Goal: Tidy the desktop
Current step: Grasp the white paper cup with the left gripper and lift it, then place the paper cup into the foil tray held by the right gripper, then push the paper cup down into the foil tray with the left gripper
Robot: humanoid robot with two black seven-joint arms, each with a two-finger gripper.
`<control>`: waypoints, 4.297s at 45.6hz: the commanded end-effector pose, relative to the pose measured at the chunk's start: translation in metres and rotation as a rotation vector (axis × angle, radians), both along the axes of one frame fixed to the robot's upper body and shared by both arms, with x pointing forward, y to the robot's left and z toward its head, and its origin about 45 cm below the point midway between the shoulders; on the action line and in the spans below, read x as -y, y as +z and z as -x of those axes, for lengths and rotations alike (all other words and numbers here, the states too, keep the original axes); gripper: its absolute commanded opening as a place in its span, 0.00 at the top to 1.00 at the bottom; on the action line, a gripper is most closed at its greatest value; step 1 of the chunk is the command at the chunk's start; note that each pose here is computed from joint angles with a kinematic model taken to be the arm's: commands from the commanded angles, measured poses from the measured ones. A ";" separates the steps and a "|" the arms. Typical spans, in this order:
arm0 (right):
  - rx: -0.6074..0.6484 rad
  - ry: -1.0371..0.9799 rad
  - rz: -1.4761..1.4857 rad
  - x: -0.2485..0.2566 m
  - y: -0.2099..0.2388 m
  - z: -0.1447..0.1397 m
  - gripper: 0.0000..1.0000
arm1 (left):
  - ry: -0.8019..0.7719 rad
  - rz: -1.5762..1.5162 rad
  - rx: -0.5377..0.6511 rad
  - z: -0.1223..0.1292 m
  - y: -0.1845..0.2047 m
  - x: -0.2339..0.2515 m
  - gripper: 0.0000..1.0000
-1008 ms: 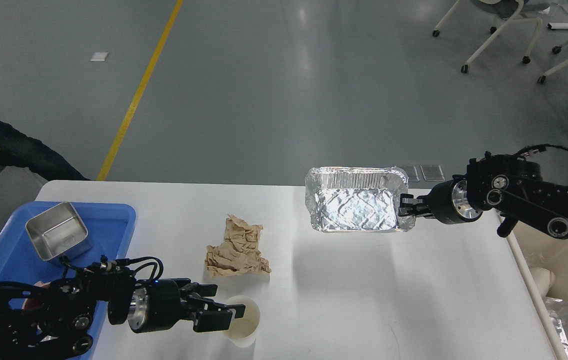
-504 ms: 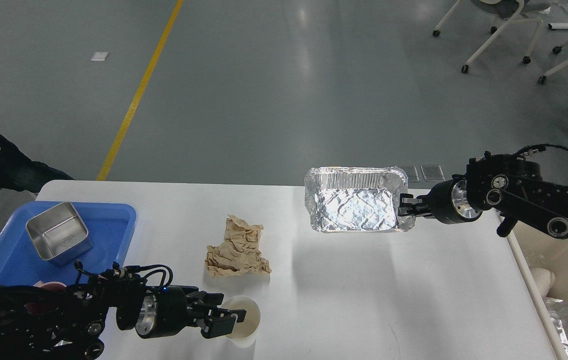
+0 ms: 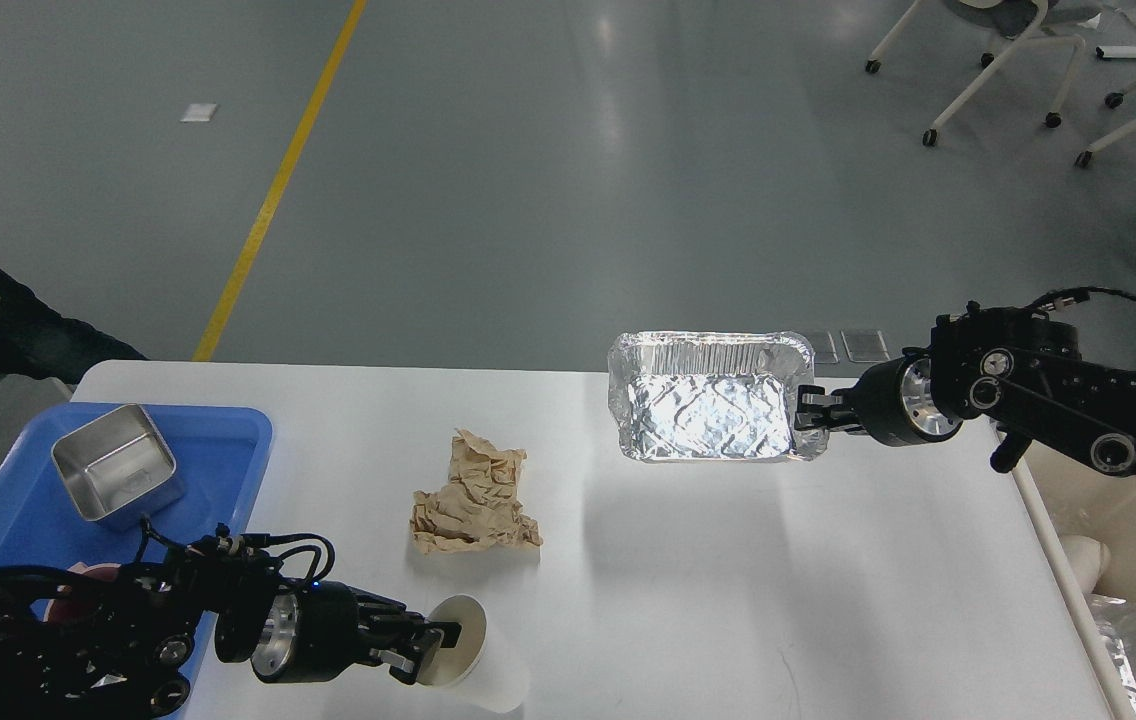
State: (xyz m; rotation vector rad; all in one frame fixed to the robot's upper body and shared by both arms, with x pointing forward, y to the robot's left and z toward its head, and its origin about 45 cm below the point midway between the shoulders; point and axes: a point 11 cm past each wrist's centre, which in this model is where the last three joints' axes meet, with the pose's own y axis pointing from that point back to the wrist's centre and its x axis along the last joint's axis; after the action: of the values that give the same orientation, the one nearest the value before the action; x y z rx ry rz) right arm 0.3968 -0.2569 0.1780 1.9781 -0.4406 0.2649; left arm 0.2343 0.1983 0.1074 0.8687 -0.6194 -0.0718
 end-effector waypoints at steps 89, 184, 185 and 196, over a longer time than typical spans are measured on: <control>0.002 0.056 -0.054 -0.030 0.006 0.001 1.00 | -0.135 -0.122 0.446 -0.182 0.158 0.202 0.98; -0.009 0.066 -0.061 -0.036 0.002 0.004 1.00 | -0.044 -0.126 0.433 -0.184 0.105 0.220 0.03; -0.009 0.068 -0.062 -0.037 0.002 0.004 1.00 | -0.043 -0.124 0.432 -0.184 0.105 0.220 0.03; -0.009 0.068 -0.062 -0.037 0.002 0.004 1.00 | -0.045 -0.108 0.423 -0.182 0.105 0.224 0.03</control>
State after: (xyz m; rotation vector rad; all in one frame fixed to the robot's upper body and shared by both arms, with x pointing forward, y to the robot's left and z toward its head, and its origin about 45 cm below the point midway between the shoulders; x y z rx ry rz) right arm 0.3928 -0.2203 0.1801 2.0554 -0.3808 0.2878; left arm 0.4181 -0.0230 0.2124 0.9928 -1.0403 0.0440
